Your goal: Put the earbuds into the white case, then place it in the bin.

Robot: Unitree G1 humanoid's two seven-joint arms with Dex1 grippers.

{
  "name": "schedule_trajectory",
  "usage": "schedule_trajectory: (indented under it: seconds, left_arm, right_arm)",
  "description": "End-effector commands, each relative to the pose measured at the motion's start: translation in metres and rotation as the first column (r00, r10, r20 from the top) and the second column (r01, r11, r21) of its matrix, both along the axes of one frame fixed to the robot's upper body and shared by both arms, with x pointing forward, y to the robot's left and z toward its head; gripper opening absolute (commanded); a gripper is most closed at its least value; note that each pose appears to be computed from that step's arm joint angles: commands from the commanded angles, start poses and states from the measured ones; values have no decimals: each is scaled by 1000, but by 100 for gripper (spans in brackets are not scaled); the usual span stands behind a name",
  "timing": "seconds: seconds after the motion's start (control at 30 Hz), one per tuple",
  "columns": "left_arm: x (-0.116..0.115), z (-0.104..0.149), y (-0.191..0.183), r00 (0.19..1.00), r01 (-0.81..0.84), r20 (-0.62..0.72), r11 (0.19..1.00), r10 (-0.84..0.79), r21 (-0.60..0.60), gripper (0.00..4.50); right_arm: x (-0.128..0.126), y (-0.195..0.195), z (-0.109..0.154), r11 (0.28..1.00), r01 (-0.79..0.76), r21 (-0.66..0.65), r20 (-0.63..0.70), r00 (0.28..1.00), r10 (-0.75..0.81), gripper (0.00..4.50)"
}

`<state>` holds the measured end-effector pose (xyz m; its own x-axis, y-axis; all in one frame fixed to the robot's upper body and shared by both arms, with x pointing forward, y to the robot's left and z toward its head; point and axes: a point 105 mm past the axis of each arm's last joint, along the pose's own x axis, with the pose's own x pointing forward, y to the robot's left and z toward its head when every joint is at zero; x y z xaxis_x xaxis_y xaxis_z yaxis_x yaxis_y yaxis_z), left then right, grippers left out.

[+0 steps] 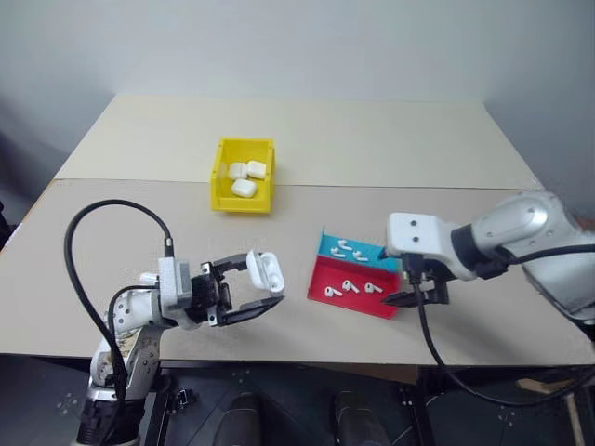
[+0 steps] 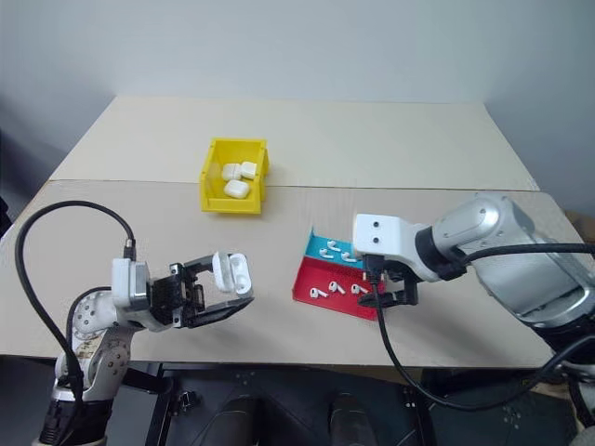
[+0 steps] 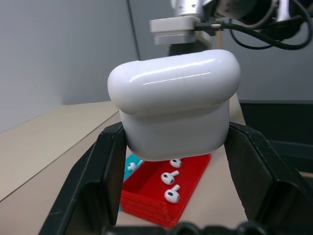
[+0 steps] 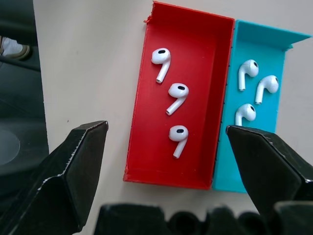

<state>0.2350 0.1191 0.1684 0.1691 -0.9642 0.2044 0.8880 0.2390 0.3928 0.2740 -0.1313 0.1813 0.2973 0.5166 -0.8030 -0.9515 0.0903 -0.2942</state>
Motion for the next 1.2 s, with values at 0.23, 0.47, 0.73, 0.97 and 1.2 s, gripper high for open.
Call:
schedule_trajectory:
  seconds: [0.23,0.47,0.73,0.97,1.2]
  left_arm:
    - [-12,-5,-3,996,53,64,998,-55,28,276]
    - [-12,-4,-7,996,41,78,999,-42,21,276]
    - [-12,-3,-8,996,25,86,999,-27,24,276]
    - [-12,-4,-7,995,19,93,999,-22,36,276]
    - [-9,-4,-6,995,6,96,999,-11,46,276]
  right_arm:
    - [17,1,-19,993,68,-93,31,997,-66,332]
    - [24,1,-31,986,90,-141,52,995,-84,206]
    - [32,0,-38,977,95,-191,74,994,-82,206]
    - [37,4,-40,975,95,-199,83,993,-80,206]
    - [36,6,-44,974,71,-216,75,996,-56,206]
